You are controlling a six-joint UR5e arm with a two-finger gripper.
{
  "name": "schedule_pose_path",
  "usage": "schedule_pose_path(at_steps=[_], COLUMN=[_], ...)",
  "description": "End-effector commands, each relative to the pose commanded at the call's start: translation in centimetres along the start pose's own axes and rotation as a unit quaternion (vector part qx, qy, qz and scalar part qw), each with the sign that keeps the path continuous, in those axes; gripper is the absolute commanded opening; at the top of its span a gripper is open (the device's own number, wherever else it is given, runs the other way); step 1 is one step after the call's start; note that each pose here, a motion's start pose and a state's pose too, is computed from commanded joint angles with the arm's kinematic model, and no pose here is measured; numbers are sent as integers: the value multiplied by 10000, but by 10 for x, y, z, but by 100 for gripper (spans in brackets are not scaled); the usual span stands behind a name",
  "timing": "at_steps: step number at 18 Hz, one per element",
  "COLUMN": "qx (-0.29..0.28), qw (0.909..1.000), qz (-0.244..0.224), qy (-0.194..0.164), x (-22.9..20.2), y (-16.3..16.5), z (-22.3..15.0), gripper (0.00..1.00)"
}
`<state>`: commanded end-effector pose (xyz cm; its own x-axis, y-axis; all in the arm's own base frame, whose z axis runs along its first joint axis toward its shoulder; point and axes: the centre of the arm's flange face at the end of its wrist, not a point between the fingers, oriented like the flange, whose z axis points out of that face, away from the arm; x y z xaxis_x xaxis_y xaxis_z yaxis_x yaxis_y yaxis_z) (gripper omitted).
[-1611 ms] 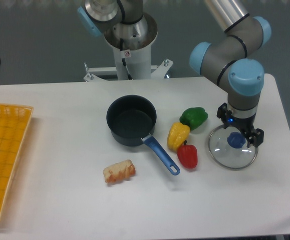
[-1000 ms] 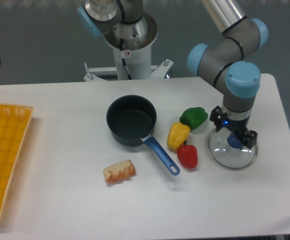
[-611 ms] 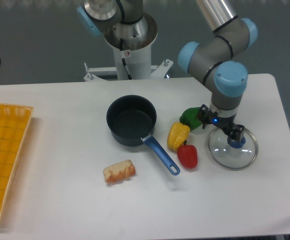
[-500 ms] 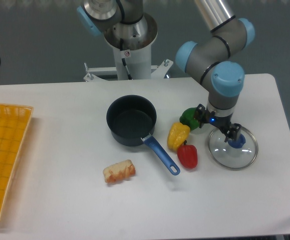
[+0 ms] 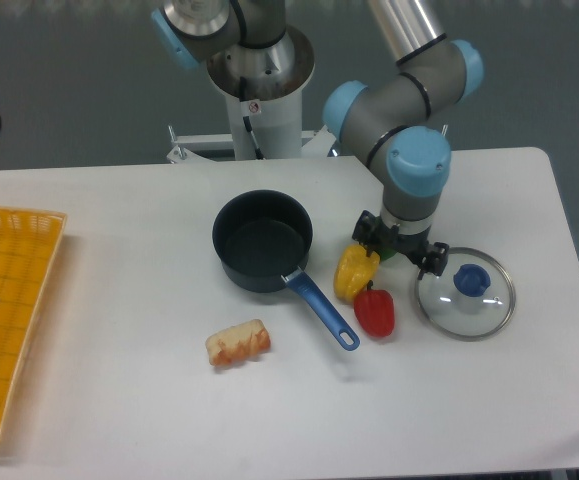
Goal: Pick up the yellow pepper
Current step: 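Move the gripper from the glass lid over the yellow pepper, then lower the open gripper around the yellow pepper and close it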
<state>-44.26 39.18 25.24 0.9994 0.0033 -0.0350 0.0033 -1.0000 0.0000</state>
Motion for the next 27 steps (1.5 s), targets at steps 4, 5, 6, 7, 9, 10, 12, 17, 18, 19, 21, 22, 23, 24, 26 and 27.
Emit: schedule_pose_path(at_steps=[4,5,6,7,9,10,12,17,18,19,21,22,23,24,26,27], qx=[-111,-135,-161,-193,-235,-239,-254,-459,-507,-522,-503,-505,-504,-488,-468,-471], qw=[9998,9996,9995,9994,9992,9992,9991,9981,9978,9977,9979,9979,9979,9980,9982,9982], qz=[88,134,159,175,193,200,201,281,307,316,314,322,329,343,341,341], qy=[155,185,213,239,250,256,283,284,289,298,266,255,239,214,164,170], x=[18,23,27,30,33,34,35,40,41,41,39,38,37,34,31,31], y=[-3,-5,-6,-6,-6,-6,-5,-7,-9,-10,-11,-12,-12,-13,-14,-14], z=[17,20,24,27,29,30,33,45,49,51,47,46,45,42,36,36], gripper=[100,100,100,100,100,100,100,100,100,97,77,68,66,63,60,59])
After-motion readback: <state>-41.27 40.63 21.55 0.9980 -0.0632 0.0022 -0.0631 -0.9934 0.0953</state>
